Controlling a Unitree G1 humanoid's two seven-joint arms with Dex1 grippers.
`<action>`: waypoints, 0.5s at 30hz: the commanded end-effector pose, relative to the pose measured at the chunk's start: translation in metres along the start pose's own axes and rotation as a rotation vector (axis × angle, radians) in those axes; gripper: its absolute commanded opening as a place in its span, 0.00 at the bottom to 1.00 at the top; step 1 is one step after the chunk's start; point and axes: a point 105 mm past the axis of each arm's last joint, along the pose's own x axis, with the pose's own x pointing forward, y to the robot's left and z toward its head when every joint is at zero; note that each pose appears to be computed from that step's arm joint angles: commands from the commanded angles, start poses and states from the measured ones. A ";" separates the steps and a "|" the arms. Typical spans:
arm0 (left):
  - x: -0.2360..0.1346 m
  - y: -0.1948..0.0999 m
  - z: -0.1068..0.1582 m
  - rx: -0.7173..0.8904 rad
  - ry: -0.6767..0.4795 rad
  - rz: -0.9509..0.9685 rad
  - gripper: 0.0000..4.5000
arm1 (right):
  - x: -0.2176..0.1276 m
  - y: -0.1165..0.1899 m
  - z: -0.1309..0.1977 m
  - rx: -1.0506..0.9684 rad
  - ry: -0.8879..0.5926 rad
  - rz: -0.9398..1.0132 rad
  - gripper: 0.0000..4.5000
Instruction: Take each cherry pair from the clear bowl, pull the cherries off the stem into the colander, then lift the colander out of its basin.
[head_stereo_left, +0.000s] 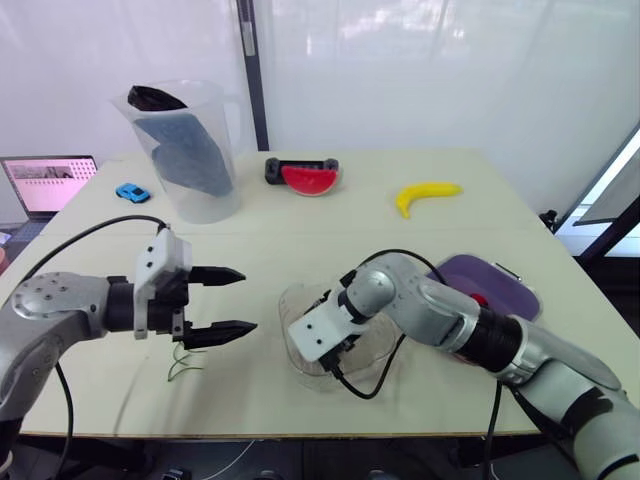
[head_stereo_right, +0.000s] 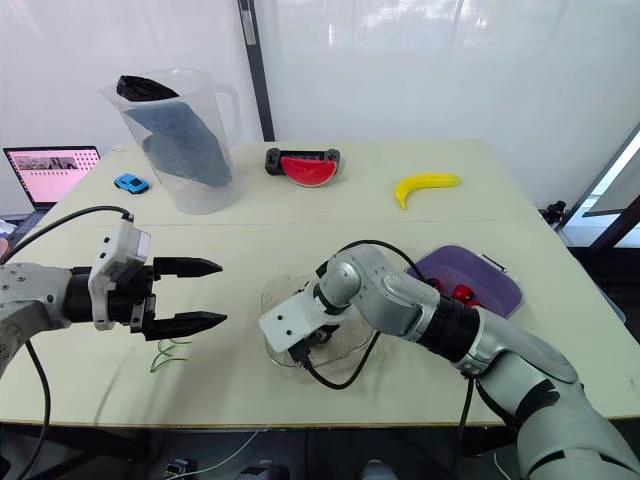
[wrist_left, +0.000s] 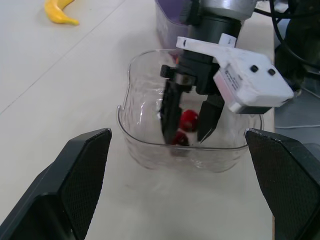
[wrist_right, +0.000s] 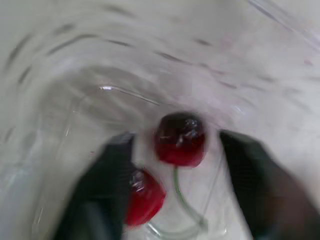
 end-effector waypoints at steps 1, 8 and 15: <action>0.001 0.000 0.012 0.032 -0.032 -0.008 1.00 | -0.019 -0.007 0.013 -0.017 -0.031 -0.046 0.99; 0.005 0.003 0.011 0.041 -0.029 -0.028 1.00 | -0.046 -0.014 0.010 0.218 -0.107 -0.131 0.99; 0.008 0.006 0.010 0.048 -0.027 -0.052 1.00 | -0.067 0.001 -0.012 0.800 -0.140 -0.177 0.99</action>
